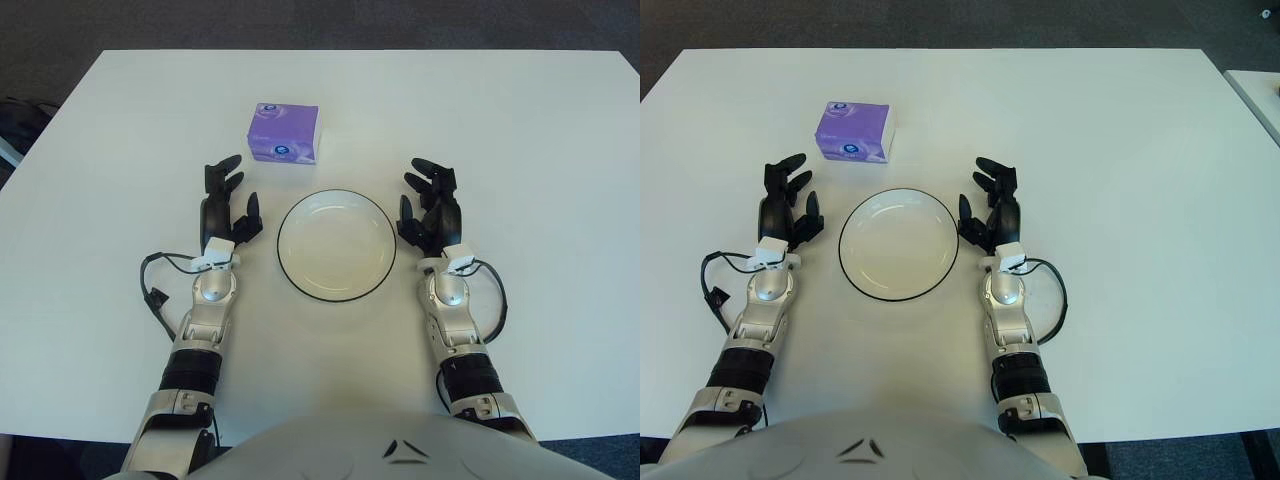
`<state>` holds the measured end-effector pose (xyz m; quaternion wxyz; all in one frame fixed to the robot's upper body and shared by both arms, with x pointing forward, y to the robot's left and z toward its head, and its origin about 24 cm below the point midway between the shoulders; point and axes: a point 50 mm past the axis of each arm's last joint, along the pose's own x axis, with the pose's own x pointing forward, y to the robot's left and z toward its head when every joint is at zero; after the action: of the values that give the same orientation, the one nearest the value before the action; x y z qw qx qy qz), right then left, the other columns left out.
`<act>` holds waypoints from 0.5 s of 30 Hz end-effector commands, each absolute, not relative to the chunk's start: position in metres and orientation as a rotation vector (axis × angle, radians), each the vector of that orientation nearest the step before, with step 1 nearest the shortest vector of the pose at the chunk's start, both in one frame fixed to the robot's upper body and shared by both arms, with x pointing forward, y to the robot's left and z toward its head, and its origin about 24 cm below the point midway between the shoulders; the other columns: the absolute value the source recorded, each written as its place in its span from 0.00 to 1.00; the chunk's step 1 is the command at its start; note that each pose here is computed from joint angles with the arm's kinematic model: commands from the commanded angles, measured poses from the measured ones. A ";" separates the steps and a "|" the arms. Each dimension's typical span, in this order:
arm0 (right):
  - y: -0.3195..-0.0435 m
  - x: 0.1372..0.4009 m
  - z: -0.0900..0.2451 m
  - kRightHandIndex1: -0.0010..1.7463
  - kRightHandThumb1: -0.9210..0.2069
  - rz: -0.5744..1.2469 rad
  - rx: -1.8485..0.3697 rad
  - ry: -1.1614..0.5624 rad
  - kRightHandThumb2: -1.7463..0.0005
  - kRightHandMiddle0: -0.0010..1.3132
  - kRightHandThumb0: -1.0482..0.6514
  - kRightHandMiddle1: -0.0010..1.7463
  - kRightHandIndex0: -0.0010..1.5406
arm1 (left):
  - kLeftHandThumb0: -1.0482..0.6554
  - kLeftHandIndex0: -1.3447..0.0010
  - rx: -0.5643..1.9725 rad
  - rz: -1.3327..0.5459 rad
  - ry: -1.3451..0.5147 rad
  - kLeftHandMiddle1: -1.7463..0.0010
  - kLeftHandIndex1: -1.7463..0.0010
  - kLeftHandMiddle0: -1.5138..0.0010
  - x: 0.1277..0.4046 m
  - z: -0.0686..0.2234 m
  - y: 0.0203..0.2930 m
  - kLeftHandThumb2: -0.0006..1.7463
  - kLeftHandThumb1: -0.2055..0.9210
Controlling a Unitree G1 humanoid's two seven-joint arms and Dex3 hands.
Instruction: Put the tissue paper into the plate.
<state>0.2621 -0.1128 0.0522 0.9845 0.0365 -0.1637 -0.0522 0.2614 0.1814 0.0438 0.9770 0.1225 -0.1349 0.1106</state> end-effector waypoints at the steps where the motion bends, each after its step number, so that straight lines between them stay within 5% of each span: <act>1: -0.110 0.253 0.027 0.48 0.16 -0.118 0.091 -0.218 0.58 0.02 0.35 0.62 0.22 | 0.22 1.00 0.277 0.216 -0.112 0.62 0.43 0.81 0.241 0.003 0.186 0.43 1.00; 15: -0.105 0.255 0.024 0.50 0.16 -0.120 0.098 -0.195 0.57 0.03 0.36 0.62 0.22 | 0.23 1.00 0.366 0.209 -0.223 0.62 0.45 0.82 0.255 0.039 0.205 0.42 1.00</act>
<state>0.2644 -0.1103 0.0529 0.9846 0.0374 -0.1638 -0.0494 0.2653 0.1921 0.0519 0.9719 0.1514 -0.1483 0.1025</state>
